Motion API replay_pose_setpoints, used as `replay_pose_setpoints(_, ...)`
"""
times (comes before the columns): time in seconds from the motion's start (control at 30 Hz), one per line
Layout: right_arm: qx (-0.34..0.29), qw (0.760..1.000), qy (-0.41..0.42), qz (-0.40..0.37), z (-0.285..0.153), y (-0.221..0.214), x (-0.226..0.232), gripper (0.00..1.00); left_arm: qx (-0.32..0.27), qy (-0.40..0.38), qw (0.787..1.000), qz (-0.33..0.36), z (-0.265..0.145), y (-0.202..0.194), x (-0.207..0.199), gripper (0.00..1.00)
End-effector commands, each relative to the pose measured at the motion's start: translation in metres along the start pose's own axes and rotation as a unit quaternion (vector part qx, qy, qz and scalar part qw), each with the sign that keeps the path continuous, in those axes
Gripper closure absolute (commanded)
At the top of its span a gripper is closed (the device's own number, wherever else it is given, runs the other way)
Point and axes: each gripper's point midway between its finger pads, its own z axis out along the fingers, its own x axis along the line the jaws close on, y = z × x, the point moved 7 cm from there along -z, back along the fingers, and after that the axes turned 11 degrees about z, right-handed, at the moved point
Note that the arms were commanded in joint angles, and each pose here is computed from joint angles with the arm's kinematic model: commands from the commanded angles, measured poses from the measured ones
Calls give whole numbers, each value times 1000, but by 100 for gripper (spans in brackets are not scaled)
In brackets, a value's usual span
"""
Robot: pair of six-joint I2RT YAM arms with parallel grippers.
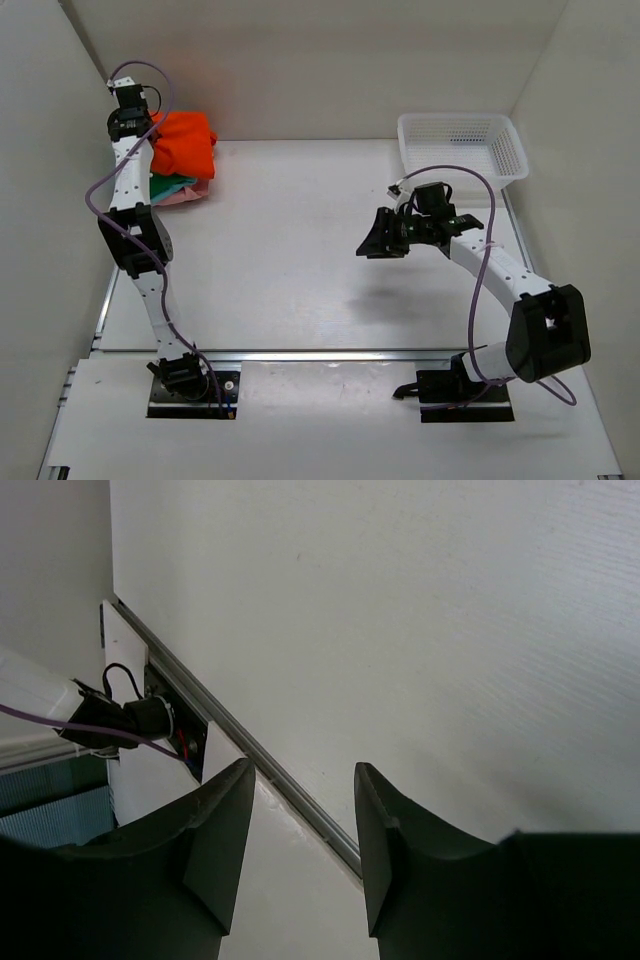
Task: Fold and stack the t-shirts
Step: Put the neatly folded tshirt into the corner of the board with the left arm
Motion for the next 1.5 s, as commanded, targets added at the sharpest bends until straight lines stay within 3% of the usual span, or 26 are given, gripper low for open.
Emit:
replay_pose_setpoints(0.0, -9, 1000, 1, -17, 3, 11, 9, 58, -38, 22, 998, -35, -2, 17, 15, 100)
replay_pose_setpoints(0.33, 12, 1000, -7, -14, 8, 12, 10, 58, -32, 34, 993, -111, 42, 7, 49, 99)
replay_pose_setpoints(0.53, 19, 1000, -20, -10, 9, 17, 6, 58, -36, 47, 991, -120, 54, 3, 44, 98)
replay_pose_setpoints(0.67, 22, 1000, -19, -10, 9, 20, 6, 58, -24, 41, 990, -135, 65, -6, 48, 91)
replay_pose_setpoints(0.77, 23, 1000, -15, -13, 13, 20, 8, 58, -19, 50, 989, -140, 68, -8, 52, 76)
replay_pose_setpoints(0.87, 23, 1000, -14, -16, 14, 18, 9, 58, -21, 72, 987, -139, 59, -4, 59, 41)
replay_pose_setpoints(0.9, 26, 999, -14, -14, 15, 15, 8, 58, -8, 89, 987, -135, 57, -10, 60, 35)
replay_pose_setpoints(0.97, 20, 1000, -9, -22, 14, 15, 11, 58, 2, 105, 986, -130, 51, -18, 66, 8)
replay_pose_setpoints(1.0, 18, 1000, -6, -22, 14, 12, 13, 58, 6, 104, 986, -127, 44, -22, 67, 1)
replay_pose_setpoints(1.1, 9, 1000, -2, -20, 11, 5, 10, 58, 10, 109, 985, -134, 23, -38, 72, 1)
replay_pose_setpoints(1.13, 0, 1000, -1, -20, 8, 3, 10, 58, -20, 101, 983, -151, 8, -24, 77, 2)
replay_pose_setpoints(1.23, -11, 1000, 3, -25, 4, -3, 9, 58, 1, 68, 987, -142, -16, -61, 59, 1)
replay_pose_setpoints(1.47, -52, 998, 1, -31, -10, -12, 2, 58, 21, 64, 989, -128, -86, -80, 57, 1)
